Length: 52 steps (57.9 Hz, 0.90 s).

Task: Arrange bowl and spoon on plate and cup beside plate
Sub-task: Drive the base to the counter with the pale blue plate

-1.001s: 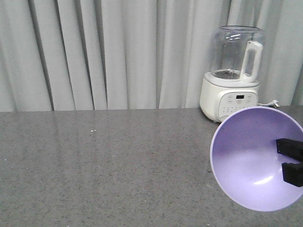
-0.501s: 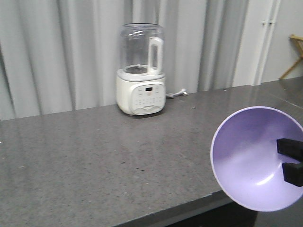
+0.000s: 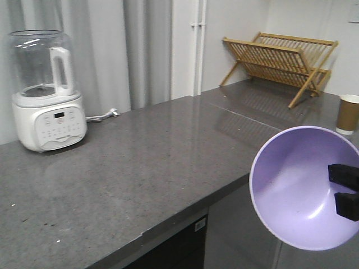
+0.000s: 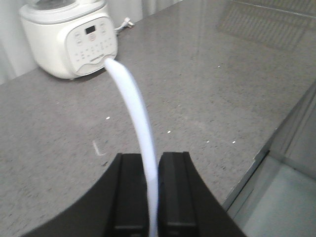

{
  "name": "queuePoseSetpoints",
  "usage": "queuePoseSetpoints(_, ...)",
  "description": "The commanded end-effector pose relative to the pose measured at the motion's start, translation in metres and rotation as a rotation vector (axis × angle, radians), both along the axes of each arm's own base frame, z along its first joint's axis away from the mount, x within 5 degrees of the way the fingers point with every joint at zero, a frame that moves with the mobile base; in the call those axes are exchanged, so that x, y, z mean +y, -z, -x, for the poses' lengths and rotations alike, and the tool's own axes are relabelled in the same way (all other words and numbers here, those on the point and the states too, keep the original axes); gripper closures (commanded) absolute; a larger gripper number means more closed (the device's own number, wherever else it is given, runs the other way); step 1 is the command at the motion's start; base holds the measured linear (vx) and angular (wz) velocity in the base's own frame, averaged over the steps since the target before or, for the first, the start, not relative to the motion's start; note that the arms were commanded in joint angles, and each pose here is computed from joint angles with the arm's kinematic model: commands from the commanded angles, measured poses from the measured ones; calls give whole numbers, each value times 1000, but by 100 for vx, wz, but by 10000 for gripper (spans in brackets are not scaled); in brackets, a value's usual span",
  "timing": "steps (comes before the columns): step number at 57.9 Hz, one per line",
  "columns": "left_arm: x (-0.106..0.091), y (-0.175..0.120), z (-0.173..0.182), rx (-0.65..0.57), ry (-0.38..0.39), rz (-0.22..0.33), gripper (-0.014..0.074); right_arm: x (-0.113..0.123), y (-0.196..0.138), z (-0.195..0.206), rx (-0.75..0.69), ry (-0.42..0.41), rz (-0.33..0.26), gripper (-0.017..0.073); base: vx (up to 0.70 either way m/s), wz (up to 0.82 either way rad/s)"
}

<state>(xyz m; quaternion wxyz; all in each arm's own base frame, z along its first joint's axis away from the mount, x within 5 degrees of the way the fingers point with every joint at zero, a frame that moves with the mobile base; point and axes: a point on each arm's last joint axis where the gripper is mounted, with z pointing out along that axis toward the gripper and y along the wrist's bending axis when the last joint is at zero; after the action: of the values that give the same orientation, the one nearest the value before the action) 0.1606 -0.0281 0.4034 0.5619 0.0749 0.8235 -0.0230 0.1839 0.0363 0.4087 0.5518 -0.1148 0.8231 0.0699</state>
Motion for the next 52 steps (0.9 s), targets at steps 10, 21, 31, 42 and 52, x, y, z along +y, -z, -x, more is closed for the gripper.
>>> queuePoseSetpoints(10,-1,-16,1,-112,10,19,600,-1,-20,2,-127,16,-26,571,13,-53)
queuePoseSetpoints(21,-1,-16,1,-112,10,19,600,-1,-20,2,-127,16,-26,571,16,-61)
queuePoseSetpoints(31,-1,-16,1,-112,10,19,600,-1,-20,2,-127,16,-26,571,18,-66)
queuePoseSetpoints(42,-1,-16,1,-112,10,19,600,-1,-20,2,-127,16,-26,571,19,-66)
queuePoseSetpoints(52,-1,-16,1,-112,10,19,600,-1,-20,2,-127,16,-26,571,21,-61)
